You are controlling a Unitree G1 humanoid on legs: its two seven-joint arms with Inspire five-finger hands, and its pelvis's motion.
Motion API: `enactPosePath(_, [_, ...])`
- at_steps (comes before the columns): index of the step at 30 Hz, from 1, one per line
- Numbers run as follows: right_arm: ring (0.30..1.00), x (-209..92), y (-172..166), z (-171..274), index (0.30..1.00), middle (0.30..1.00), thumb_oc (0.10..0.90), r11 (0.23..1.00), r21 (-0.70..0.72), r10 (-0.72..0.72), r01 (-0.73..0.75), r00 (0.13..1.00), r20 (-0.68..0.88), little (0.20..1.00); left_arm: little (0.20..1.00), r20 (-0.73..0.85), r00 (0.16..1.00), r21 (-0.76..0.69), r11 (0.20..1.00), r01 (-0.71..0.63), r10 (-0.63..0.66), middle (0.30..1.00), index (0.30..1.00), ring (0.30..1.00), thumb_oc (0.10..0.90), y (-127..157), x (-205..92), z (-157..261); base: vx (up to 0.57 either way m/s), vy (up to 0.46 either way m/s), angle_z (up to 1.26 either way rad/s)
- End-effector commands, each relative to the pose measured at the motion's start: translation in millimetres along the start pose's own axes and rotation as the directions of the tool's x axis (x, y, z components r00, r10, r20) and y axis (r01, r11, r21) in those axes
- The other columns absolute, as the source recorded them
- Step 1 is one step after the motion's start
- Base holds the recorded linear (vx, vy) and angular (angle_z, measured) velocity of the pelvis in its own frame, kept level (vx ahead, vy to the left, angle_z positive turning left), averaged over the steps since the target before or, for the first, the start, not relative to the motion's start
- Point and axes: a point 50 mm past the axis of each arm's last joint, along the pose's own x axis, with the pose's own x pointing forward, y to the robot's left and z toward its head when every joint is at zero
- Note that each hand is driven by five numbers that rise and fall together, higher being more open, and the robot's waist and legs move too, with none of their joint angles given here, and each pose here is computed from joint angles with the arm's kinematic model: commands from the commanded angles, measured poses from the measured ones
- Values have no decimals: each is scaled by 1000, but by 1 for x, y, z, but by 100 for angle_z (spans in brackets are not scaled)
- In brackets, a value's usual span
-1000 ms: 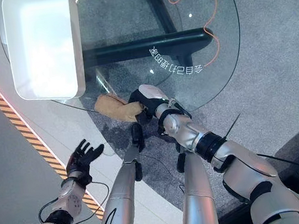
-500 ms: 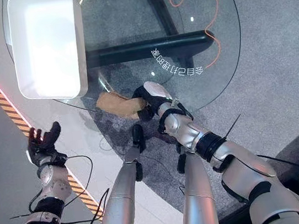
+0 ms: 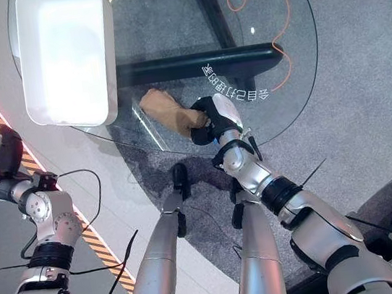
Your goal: Wipe the table with a cloth and put it in the basket.
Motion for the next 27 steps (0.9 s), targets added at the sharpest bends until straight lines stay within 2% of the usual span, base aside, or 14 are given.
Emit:
enactPosePath(1, [300,-5,-10,68,300,300,100,963,257,-150,76,947,283,200,900,319,941,-91,985,149,-113,900,900,900,800,-25,9,57,4,-35,1])
enactPosePath(7, [300,-14,-21,73,300,300,100,929,349,-240,123,918,315,200,900,297,900,-171,909,380,-320,900,900,900,800,-56,-8,71,0,0,0])
enactPosePath(11, [300,-21,-32,83,300,300,100,904,404,-302,139,877,374,200,900,266,833,-239,804,545,-485,900,900,900,800,-74,-25,74,-3,9,0])
enactPosePath(15, [300,-26,-41,91,300,300,100,893,429,-329,136,847,417,200,900,241,805,-291,751,592,-542,900,900,900,800,-84,-34,73,0,17,-1])
enactPosePath(21, [300,-39,-55,111,300,300,100,877,465,-381,124,769,513,200,900,190,728,-413,619,668,-659,900,900,900,800,-103,-49,69,-2,33,-5])
enactPosePath(27, [300,-50,-60,123,300,300,100,863,488,-425,127,705,568,200,900,183,692,-477,552,684,-698,900,900,900,800,-110,-60,69,-3,11,-3])
